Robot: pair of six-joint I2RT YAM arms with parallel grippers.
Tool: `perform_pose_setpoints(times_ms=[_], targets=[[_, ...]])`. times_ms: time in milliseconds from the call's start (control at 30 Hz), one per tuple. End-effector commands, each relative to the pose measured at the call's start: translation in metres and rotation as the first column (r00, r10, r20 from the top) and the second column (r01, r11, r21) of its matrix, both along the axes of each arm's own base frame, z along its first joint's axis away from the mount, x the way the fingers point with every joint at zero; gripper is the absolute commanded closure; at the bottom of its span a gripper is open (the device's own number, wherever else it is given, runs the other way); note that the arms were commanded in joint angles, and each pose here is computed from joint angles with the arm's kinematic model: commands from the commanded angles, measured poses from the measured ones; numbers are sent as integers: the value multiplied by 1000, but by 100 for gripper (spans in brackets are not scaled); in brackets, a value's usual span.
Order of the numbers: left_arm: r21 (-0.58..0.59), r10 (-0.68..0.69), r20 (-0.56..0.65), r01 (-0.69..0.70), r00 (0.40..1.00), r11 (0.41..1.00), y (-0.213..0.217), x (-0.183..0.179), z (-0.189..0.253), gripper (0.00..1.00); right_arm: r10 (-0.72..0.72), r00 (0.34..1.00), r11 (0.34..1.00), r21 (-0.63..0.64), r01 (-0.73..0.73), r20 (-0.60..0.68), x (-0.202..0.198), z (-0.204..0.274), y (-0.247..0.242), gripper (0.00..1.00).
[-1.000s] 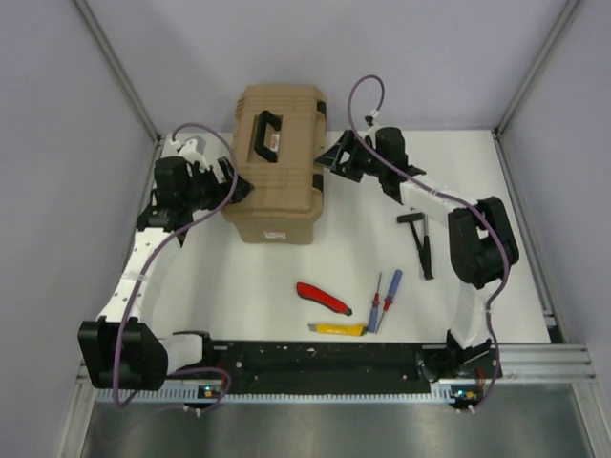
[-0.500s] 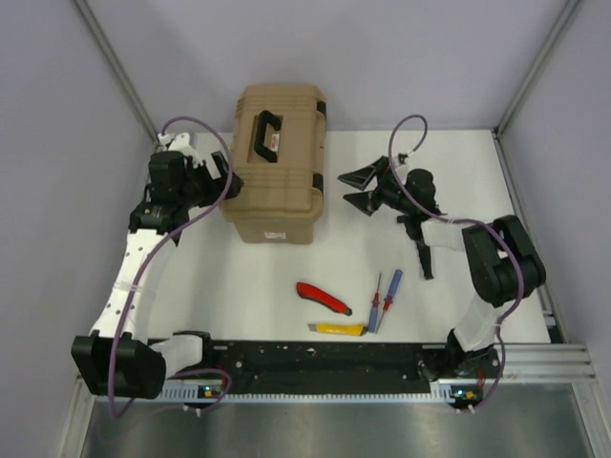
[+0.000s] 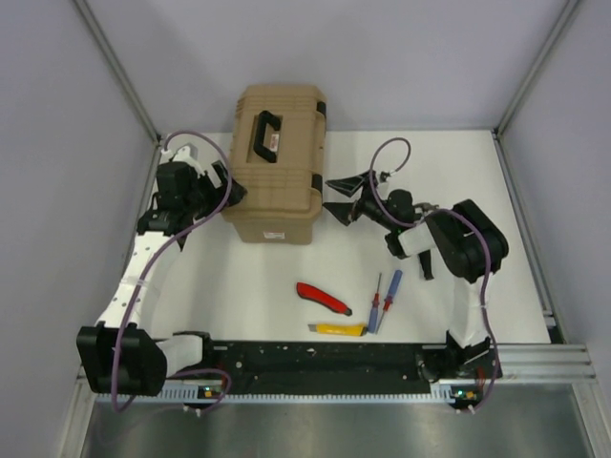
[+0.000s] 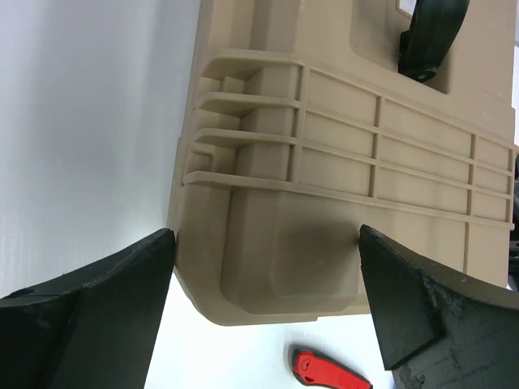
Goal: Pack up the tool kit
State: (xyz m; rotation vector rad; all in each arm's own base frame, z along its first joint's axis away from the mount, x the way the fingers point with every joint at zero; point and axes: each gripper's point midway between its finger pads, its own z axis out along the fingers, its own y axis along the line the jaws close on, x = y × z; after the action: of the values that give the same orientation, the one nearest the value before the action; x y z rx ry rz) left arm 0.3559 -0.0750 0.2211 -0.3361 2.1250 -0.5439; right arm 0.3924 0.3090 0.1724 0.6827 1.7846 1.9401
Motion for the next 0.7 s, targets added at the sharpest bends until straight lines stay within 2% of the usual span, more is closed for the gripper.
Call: perform_pose_setpoints(times_ms=[0,100,300,433,667], targets=[[-48,-41,-19,40,999,998,-14,2,-11,4,10,992,997,81,-21,128,-9,33,11,10],[-57,-53,-35,51,998,997,-17,1,-16,5,11,991,998,67,-20,131,-11,22,14,10],[-88,-91,-60,85,994,992,-25,-2,-26,5,62,981,977,190,-97,182,-19,37,26,9],[-103,-104,-63,97,993,990,-28,-3,-27,5,84,972,978,170,-123,218,-27,39,31,9],[-114,-110,-66,102,992,988,-30,-2,-29,6,101,937,960,214,-180,335,-39,96,34,9]])
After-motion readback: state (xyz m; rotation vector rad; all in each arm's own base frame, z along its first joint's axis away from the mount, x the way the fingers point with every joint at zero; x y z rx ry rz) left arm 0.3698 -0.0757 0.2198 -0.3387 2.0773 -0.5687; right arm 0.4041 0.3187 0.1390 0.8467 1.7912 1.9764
